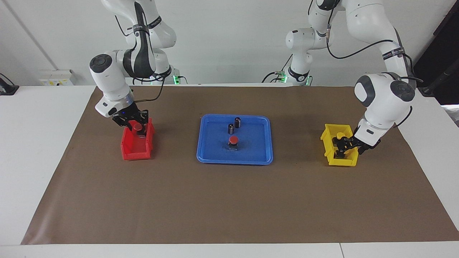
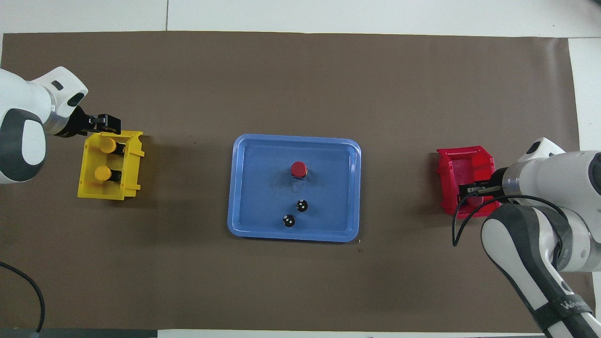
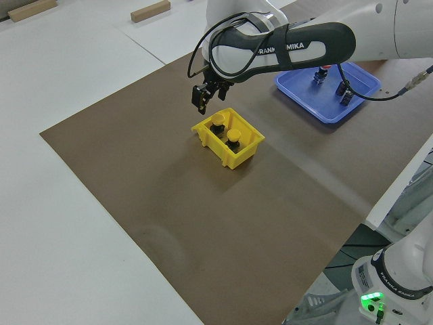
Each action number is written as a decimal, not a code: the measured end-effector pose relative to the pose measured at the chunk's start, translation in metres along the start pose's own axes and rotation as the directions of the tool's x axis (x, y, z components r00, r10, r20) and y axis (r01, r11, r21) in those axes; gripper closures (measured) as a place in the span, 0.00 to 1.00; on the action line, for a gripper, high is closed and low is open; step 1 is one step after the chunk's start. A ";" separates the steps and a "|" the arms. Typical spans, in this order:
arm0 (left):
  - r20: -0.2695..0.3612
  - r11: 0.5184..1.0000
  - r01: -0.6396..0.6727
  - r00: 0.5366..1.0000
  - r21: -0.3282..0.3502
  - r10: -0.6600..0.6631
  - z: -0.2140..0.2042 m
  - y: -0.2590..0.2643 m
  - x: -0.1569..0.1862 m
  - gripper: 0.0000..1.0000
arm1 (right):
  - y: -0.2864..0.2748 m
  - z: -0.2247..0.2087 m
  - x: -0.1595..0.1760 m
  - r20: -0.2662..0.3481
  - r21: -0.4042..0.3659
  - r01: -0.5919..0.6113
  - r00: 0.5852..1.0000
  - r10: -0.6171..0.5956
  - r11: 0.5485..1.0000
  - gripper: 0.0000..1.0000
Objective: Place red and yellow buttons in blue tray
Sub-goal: 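Grasp a yellow button with the left gripper while the right gripper grasps a red button, then carry the yellow button with the left gripper and place it in the tray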
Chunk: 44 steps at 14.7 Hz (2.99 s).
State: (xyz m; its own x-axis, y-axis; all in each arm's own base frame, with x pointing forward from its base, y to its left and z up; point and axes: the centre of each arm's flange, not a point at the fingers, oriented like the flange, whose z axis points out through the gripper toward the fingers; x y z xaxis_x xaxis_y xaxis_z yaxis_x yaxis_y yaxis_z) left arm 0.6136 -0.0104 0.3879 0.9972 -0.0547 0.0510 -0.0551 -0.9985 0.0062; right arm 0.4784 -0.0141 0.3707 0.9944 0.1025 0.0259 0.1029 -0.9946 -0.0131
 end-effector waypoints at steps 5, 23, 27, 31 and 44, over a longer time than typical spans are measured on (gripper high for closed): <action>0.035 1.000 0.005 0.999 -0.001 -0.005 0.016 -0.003 -0.009 0.23 | 0.000 0.003 -0.002 -0.005 -0.001 0.000 1.000 0.000 1.000 0.44; 0.056 0.999 0.044 0.998 -0.026 -0.043 -0.103 0.014 0.016 0.59 | 0.013 0.020 -0.017 0.018 0.002 0.031 0.999 -0.031 1.000 0.43; -0.003 0.996 0.073 0.997 -0.060 -0.073 -0.117 0.181 0.006 0.59 | 0.012 0.021 -0.020 0.021 0.002 0.031 0.999 -0.031 1.000 0.43; 0.002 0.997 -0.010 1.000 -0.074 0.010 -0.061 0.287 -0.028 0.59 | 0.011 0.021 -0.021 0.021 0.002 0.033 0.999 -0.033 0.999 0.50; 0.052 0.997 -0.048 0.997 -0.067 0.051 0.027 0.387 -0.078 0.59 | 0.011 -0.086 0.026 0.036 0.009 0.047 0.998 -0.048 0.999 0.59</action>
State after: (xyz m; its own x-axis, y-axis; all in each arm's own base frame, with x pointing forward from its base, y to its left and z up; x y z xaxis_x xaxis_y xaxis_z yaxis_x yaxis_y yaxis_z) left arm 0.5158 -0.3930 0.3597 0.9944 -0.1061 -0.0005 -0.1058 -0.9918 0.0711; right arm 0.5030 -0.0233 0.4574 0.9886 0.1504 -0.0099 0.1501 -0.9884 -0.0207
